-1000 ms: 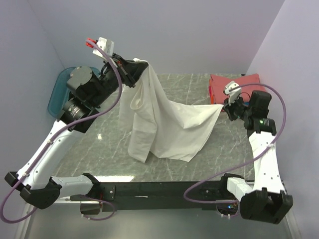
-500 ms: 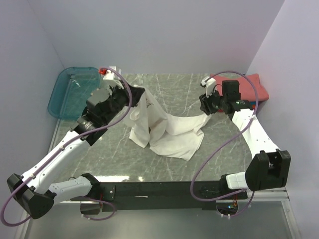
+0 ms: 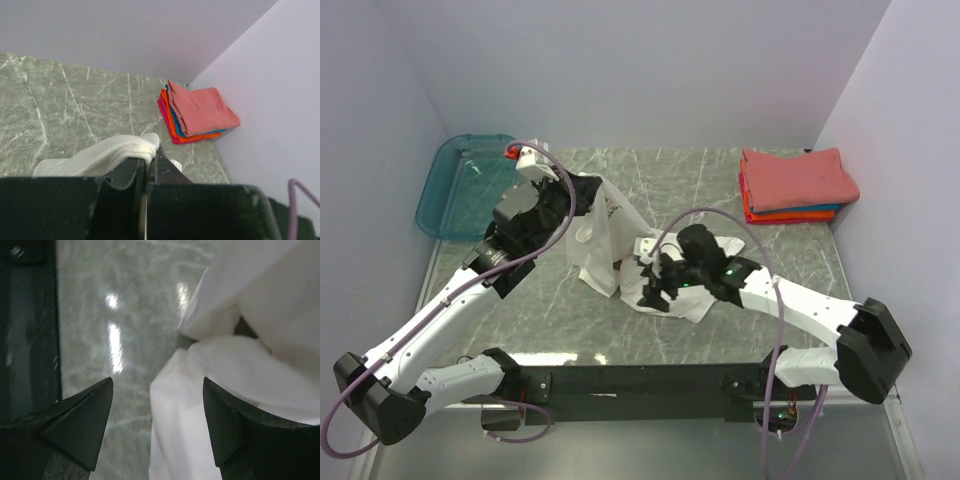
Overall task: Fold and stack the t-shirts
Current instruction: Flatten the tshirt out
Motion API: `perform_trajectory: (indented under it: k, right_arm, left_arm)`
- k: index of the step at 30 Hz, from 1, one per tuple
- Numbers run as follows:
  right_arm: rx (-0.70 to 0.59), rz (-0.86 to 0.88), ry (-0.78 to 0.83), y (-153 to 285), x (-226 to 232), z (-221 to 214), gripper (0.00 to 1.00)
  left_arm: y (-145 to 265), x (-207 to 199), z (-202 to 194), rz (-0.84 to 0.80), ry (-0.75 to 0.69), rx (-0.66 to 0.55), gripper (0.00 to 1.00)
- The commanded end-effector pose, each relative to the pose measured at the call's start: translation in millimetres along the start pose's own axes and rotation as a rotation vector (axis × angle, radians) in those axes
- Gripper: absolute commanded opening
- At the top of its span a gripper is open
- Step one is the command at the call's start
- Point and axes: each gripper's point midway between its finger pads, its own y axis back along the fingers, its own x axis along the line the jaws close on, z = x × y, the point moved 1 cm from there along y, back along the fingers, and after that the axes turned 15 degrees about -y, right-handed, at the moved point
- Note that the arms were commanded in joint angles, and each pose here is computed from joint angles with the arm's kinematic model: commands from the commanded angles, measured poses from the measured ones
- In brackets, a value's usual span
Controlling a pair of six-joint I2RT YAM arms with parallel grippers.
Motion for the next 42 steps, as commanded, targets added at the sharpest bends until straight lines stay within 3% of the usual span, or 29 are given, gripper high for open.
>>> perform_trajectory:
  k: [1, 8, 11, 12, 14, 15, 18, 20, 22, 23, 24, 25, 28, 32, 34, 38, 39, 41, 42]
  right_arm:
    - [-0.251, -0.24, -0.041, -20, -31, 66, 0.79]
    - [-0.308, -0.332, -0.026, -59, -24, 82, 0.78]
    - [-0.325, -0.363, -0.062, -72, -29, 92, 0.71]
    - [-0.31, -0.383, -0.08, -74, -33, 89, 0.58]
    - [-0.295, -0.384, -0.088, -78, -34, 85, 0.43]
    - [-0.302, -0.379, -0.08, -76, -33, 87, 0.27]
    - [-0.313, -0.379, -0.06, -63, -29, 87, 0.0]
    - [-0.316, -0.362, -0.042, -47, -25, 95, 0.0]
    - [-0.207, -0.316, 0.06, -21, -11, 92, 0.0]
    - [-0.198, -0.307, 0.114, 1, -13, 117, 0.0]
    - [0.005, -0.228, 0.215, 15, -7, 83, 0.0]
    - [0.009, -0.15, 0.263, 35, 4, 89, 0.0]
    - [-0.009, -0.358, 0.289, 105, -25, 113, 0.0]
    - [-0.212, -0.687, 0.279, 193, -52, 191, 0.0]
    - [-0.311, -0.752, 0.29, 218, -51, 233, 0.0]
    - [-0.469, -0.756, 0.277, 230, -52, 303, 0.0]
    - [-0.458, -0.74, 0.261, 209, -66, 311, 0.0]
    - [-0.481, -0.71, 0.277, 192, -67, 333, 0.0]
    - [-0.441, -0.683, 0.258, 156, -87, 332, 0.0]
  left_arm:
    - [10, -7, 39, -0.015, 0.054, -0.126, 0.0]
    - [13, -5, 41, -0.006, 0.065, -0.135, 0.0]
    - [13, -5, 40, -0.005, 0.069, -0.133, 0.0]
    - [14, -5, 40, -0.005, 0.071, -0.133, 0.0]
    - [15, -2, 39, 0.007, 0.064, -0.132, 0.0]
    - [18, 0, 40, 0.012, 0.065, -0.136, 0.0]
    - [22, 3, 37, 0.021, 0.06, -0.134, 0.0]
    - [24, 6, 32, 0.033, 0.057, -0.12, 0.0]
    - [32, 10, 26, 0.039, 0.053, -0.101, 0.0]
    - [35, 9, 26, 0.03, 0.057, -0.103, 0.0]
    - [42, 10, 22, 0.026, 0.058, -0.088, 0.0]
    - [45, 12, 12, 0.025, 0.061, -0.056, 0.0]
    - [56, -3, -4, -0.071, 0.085, 0.026, 0.0]
    - [82, -41, -28, -0.305, 0.141, 0.172, 0.0]
    - [101, -65, -37, -0.454, 0.16, 0.242, 0.01]
    - [131, -95, -21, -0.604, 0.213, 0.27, 0.01]
    - [138, -96, -14, -0.606, 0.229, 0.247, 0.0]
    - [132, -81, -7, -0.492, 0.293, 0.196, 0.0]
    - [133, -68, -12, -0.418, 0.318, 0.193, 0.0]
